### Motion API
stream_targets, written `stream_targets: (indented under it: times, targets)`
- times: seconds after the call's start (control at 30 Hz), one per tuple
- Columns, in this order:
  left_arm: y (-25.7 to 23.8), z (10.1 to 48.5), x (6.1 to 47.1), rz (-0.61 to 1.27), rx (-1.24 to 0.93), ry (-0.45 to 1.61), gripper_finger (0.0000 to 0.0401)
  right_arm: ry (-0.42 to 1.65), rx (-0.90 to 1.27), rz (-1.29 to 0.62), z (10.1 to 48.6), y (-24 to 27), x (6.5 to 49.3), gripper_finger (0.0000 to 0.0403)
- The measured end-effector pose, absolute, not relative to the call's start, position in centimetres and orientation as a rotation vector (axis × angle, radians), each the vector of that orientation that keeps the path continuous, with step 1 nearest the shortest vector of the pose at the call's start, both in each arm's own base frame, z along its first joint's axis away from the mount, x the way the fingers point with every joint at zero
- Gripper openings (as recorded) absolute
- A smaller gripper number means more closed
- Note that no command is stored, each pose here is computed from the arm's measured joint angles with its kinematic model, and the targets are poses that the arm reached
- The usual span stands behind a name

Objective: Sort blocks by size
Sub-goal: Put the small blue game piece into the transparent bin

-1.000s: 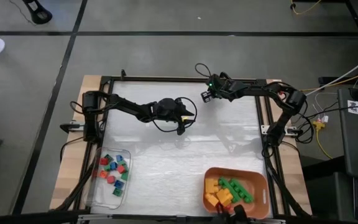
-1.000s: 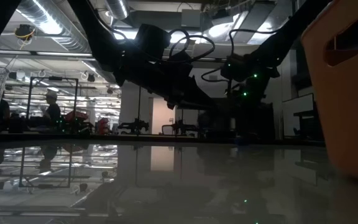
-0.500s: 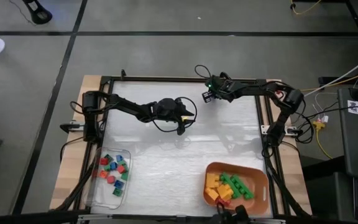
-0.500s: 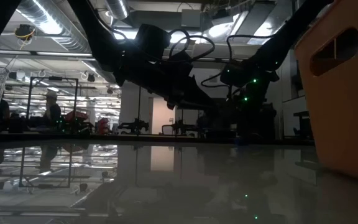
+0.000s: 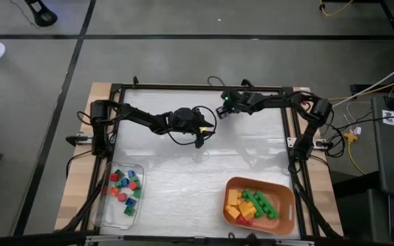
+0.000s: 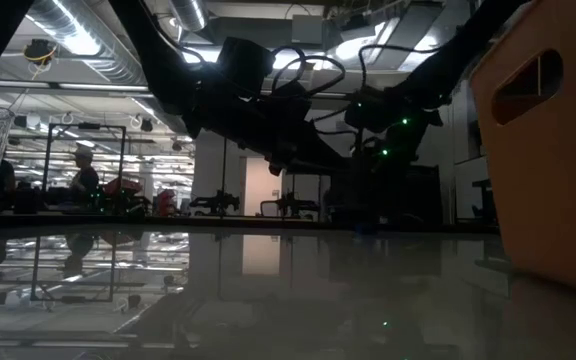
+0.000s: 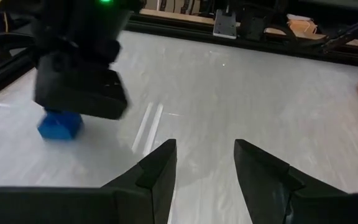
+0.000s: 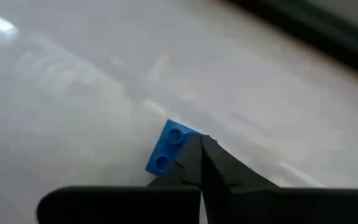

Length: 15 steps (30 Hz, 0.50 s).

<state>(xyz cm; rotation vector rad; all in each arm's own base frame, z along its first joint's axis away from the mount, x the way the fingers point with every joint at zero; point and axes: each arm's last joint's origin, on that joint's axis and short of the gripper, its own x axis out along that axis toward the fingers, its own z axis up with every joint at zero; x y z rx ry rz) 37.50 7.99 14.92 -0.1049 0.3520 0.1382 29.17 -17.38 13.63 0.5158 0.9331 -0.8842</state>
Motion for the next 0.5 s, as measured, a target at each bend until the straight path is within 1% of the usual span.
stream_targets:
  times: [0.2,0.27,0.4,0.5]
  targets:
    - [8.0,14.9,37.5,0.129,-0.101,0.358,0.0149,0.927,0.570,-0.604,13.7,-13.8,31.4,0.0001]
    - [7.8,14.8,37.5,0.123,-0.102,0.363,0.0149,0.925,0.555,-0.550,13.7,-12.7,32.0,0.0001]
    - [7.8,14.6,37.4,0.107,-0.109,0.383,0.0149,0.892,0.524,-0.529,14.0,-11.2,32.9,0.0001]
    - [7.3,14.5,37.5,0.123,-0.075,0.408,0.0156,0.863,0.528,-0.513,14.5,-11.1,32.9,0.0001]
